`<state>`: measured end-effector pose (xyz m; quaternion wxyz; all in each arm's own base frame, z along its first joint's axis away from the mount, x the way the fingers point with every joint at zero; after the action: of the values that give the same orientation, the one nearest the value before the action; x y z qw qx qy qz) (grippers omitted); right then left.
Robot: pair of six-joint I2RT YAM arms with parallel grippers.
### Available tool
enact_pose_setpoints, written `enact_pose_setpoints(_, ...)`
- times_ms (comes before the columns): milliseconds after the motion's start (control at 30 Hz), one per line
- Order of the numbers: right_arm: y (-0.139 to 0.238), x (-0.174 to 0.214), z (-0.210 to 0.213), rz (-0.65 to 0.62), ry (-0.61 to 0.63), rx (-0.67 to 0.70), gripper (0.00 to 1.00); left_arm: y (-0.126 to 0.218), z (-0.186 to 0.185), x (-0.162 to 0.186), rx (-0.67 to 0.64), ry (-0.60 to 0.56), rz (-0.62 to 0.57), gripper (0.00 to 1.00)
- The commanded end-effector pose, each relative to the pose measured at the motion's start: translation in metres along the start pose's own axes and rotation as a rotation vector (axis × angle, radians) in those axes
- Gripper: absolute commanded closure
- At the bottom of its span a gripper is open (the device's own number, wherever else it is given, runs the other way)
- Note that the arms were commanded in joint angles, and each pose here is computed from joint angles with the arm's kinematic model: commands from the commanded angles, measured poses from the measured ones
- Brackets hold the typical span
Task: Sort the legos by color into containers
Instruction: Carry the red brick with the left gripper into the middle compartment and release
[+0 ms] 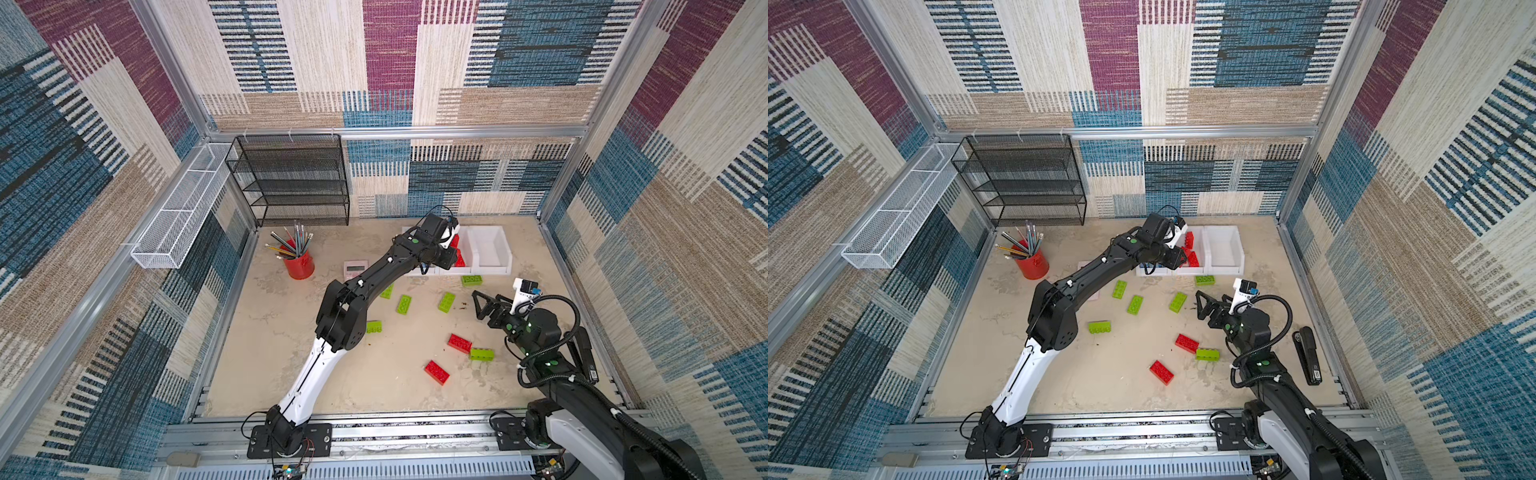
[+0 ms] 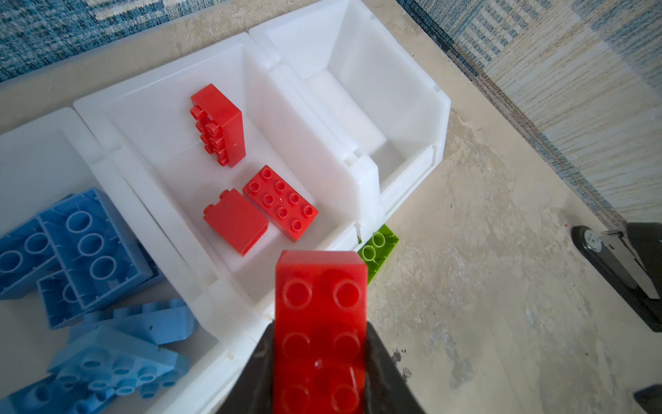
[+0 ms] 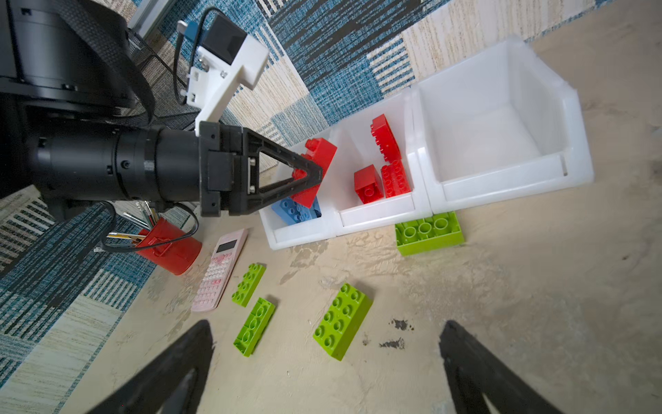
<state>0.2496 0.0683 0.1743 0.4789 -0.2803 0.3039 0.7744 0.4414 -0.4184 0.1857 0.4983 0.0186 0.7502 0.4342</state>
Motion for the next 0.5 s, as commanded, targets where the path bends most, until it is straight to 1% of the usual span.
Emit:
enact_pose_setpoints(0,-0.001,-0.005,0.008,-0.024,0.018,-0.054,0.01,-0.007,0.001,-0.011,0.026,-0.011,-0.071,0.69)
enact_pose_setpoints(267,-0.001,-0.003,0.012,-0.007,0.026,-0.091,0.03,-0.034,0.021,-0.017,0.016,0.136,-0.16,0.69)
enact_pose_setpoints(400,0.001,-0.003,0.014,-0.013,0.03,-0.102,0.03,-0.043,0.034,-0.022,0.036,0.219,-0.21,0.69)
enact_pose_setpoints(467,0.002,-0.004,0.015,-0.016,0.032,-0.107,0.03,-0.046,0.038,-0.024,0.035,0.237,-0.227,0.69)
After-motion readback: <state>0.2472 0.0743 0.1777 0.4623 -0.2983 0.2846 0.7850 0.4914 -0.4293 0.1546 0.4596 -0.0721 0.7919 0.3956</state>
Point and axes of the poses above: each gripper's point midway between its finger pads, its own y axis back along the fingers, its own z axis along the line the jaws close on, x = y × z, the point moved 6 cm from there along y, back along the fingers, and after that the axes turned 9 degrees about -y, right-handed, at the moved point
